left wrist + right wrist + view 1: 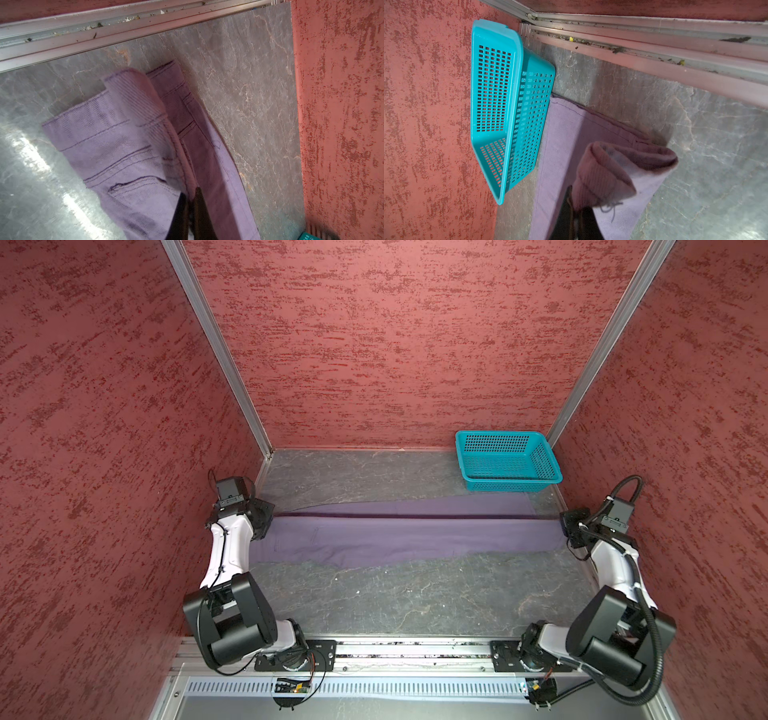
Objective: Fold and stack the trousers
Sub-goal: Fold the trousers at the center of the table.
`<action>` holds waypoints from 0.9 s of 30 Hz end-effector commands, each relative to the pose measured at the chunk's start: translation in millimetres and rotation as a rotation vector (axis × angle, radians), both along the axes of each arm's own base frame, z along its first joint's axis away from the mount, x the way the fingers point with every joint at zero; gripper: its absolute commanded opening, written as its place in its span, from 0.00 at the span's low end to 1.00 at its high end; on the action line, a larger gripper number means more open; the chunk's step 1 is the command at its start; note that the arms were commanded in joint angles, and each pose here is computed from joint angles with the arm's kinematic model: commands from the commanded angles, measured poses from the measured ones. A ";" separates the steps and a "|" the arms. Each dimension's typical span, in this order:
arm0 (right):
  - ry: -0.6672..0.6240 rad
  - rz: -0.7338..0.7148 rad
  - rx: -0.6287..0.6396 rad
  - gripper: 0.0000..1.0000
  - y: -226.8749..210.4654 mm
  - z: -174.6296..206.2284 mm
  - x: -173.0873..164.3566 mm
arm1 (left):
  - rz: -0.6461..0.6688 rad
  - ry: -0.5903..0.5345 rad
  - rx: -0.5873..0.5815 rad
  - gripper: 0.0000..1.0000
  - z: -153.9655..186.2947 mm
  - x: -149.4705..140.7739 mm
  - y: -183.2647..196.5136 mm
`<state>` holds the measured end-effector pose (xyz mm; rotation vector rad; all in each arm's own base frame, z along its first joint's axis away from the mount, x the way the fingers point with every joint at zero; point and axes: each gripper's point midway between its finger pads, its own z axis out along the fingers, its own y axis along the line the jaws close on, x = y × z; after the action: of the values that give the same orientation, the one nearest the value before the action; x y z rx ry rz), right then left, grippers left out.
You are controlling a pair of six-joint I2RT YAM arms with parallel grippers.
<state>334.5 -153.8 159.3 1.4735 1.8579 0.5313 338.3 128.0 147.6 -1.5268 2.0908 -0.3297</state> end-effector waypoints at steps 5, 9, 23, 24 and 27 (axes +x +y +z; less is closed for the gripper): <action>-0.125 -0.140 -0.219 0.00 -49.2 64.2 14.4 | 0.041 -0.085 0.166 0.00 33.6 27.2 31.3; -0.109 -0.131 -0.203 0.00 -50.1 48.4 22.8 | 0.024 -0.066 0.172 0.00 26.5 34.1 30.4; -0.093 -0.046 -0.184 0.00 -46.4 -3.4 89.7 | -0.039 -0.031 0.173 0.00 -14.2 78.6 26.2; -0.094 -0.036 -0.185 0.00 -46.0 -6.0 96.6 | -0.046 -0.028 0.172 0.00 -17.4 82.5 25.6; -0.108 -0.009 -0.185 0.00 -44.0 -12.7 115.3 | -0.073 -0.018 0.160 0.00 -29.0 93.7 22.2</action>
<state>419.5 -163.3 108.5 1.4009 1.9286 0.5085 408.1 123.5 102.3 -1.4173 2.2114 -0.2842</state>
